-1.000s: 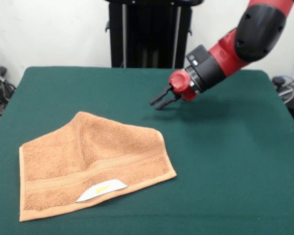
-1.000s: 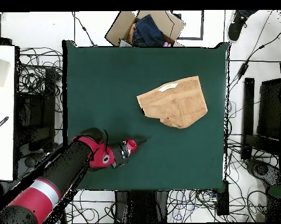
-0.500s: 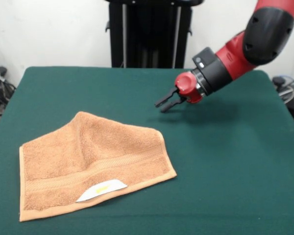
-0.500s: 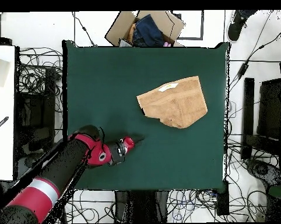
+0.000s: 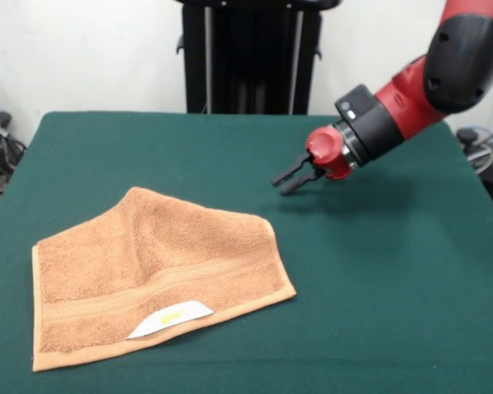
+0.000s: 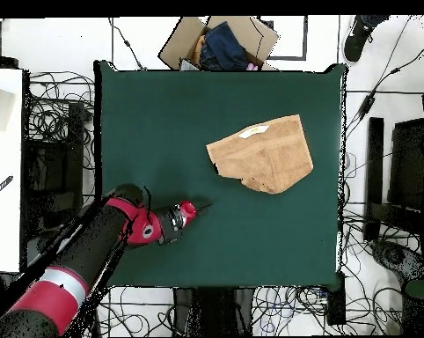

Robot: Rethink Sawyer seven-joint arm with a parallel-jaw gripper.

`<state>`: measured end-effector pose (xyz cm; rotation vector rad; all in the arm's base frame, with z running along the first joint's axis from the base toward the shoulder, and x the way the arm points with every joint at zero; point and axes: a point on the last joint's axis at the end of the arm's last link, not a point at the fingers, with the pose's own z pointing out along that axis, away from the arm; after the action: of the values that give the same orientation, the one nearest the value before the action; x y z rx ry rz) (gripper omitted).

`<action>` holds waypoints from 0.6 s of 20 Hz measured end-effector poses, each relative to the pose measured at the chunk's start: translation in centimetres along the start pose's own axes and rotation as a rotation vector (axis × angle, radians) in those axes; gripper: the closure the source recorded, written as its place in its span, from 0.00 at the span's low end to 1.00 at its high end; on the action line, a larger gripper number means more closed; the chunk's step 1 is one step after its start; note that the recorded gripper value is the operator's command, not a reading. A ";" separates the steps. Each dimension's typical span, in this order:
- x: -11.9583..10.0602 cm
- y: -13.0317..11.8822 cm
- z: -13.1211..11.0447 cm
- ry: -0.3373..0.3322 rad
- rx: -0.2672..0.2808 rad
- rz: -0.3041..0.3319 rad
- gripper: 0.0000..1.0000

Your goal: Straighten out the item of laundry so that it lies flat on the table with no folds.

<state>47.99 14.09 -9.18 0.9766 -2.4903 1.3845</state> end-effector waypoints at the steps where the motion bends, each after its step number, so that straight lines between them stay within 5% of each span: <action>1: -0.1 0.0 0.0 0.002 0.000 0.001 0.00; 12: -0.9 -0.2 0.0 0.033 -0.001 0.018 0.00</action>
<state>48.82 14.40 -9.38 0.9255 -2.4826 1.3923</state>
